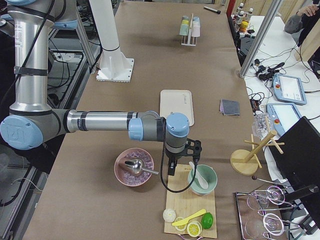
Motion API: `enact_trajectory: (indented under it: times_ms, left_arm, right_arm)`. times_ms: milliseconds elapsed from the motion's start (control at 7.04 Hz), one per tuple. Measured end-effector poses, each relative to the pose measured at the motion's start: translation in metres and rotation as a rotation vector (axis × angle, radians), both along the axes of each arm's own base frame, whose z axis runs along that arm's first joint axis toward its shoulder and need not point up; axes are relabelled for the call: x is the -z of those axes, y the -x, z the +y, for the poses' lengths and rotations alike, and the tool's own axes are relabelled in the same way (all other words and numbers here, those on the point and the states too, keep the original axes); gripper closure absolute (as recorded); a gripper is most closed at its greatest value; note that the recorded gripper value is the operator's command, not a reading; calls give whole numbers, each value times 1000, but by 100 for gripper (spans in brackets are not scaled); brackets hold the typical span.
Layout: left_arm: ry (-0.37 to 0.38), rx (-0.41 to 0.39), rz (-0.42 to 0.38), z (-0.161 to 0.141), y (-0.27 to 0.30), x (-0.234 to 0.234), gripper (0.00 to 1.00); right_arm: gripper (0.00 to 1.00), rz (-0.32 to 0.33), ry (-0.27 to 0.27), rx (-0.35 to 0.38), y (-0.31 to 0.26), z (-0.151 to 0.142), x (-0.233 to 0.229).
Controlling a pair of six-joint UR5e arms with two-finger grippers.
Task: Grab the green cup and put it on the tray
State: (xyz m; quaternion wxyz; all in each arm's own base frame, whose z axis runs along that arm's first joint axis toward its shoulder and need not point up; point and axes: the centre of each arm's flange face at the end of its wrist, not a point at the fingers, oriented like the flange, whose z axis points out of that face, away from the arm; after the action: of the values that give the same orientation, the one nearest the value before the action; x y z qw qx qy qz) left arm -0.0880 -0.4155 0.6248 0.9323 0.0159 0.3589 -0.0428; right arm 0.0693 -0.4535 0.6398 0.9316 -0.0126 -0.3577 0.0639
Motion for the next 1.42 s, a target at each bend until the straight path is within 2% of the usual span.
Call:
enact_trajectory:
  times_ms: [710,994,1136,1278,1420]
  left_arm:
    - [-159,-4,-8,3,-2,-12,2]
    - [-191,-16,-36,-3,-6,-2,2]
    - [-193,-53,-74,-15,-20,14,2]
    - [-187,-131,-109,-35,-54,42,2]
    - [-212,-216,-122,-54,-96,75,2]
  right_arm:
    - [0,-5,0,-1,0,0,2]
    - [0,-2,0,-6,-1,0,4]
    - [0,-2,3,-9,-1,0,4]
    - [0,-3,8,-10,0,2,3]
    - [0,-8,11,-10,0,5,1]
